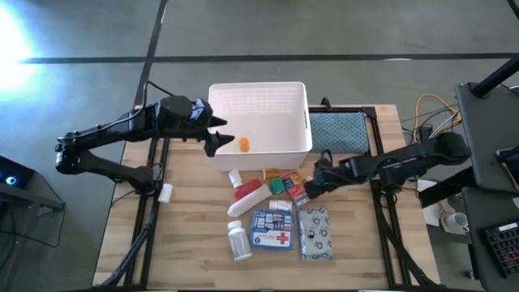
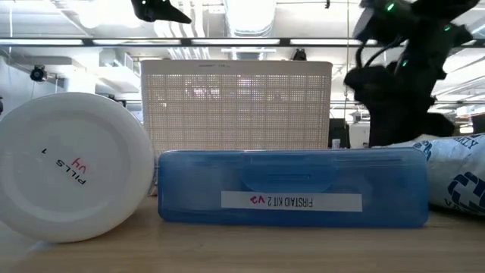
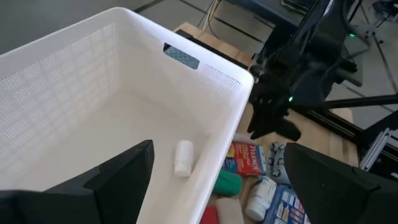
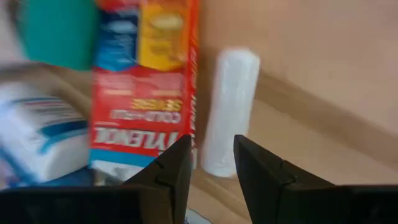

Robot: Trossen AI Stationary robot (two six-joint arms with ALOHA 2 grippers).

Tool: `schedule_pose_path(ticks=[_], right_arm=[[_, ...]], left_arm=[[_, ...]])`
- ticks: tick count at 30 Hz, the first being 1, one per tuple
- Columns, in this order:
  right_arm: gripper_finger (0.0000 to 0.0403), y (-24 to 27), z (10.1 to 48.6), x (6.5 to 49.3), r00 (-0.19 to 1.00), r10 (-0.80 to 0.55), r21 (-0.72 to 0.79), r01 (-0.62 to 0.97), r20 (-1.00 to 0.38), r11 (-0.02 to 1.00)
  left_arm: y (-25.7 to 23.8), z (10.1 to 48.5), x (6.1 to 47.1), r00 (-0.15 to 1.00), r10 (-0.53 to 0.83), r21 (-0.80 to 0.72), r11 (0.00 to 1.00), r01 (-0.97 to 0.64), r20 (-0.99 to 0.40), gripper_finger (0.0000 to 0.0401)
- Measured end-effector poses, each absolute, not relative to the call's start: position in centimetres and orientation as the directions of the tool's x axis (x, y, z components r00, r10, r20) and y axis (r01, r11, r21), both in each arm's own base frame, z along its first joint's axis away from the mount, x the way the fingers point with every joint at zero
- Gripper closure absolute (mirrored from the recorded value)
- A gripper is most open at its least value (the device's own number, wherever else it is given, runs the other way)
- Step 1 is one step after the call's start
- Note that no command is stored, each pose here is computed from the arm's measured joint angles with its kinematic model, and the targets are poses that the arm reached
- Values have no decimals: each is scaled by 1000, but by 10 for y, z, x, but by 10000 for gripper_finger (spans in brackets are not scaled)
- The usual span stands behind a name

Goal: Pick & place medical supplies in basket/bin
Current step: Put the white rolled gauze into the white container

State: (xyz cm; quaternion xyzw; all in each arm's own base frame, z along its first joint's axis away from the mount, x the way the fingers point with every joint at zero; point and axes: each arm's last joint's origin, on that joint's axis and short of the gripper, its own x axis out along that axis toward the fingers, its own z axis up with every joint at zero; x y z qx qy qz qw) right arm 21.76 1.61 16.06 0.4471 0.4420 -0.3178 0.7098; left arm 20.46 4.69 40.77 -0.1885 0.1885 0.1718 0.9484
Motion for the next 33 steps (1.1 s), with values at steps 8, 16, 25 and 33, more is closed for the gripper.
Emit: schedule_pose_path(ticks=[8, 16, 25, 33], right_arm=[[263, 18, 142, 232, 327, -65, 287, 895, -943, 342], [216, 16, 130, 237, 301, -86, 265, 919, -950, 293], [344, 16, 150, 233, 260, -172, 198, 929, -950, 312], [357, 25, 231, 232, 555, -39, 445, 705, -831, 552]], left_arm=[[44, 407, 192, 872, 256, -293, 870, -396, -416, 65], [42, 394, 184, 868, 256, -306, 862, -404, -425, 65], [41, 383, 179, 866, 255, -328, 849, -413, -430, 65], [41, 384, 178, 867, 256, -329, 850, -413, -428, 65]])
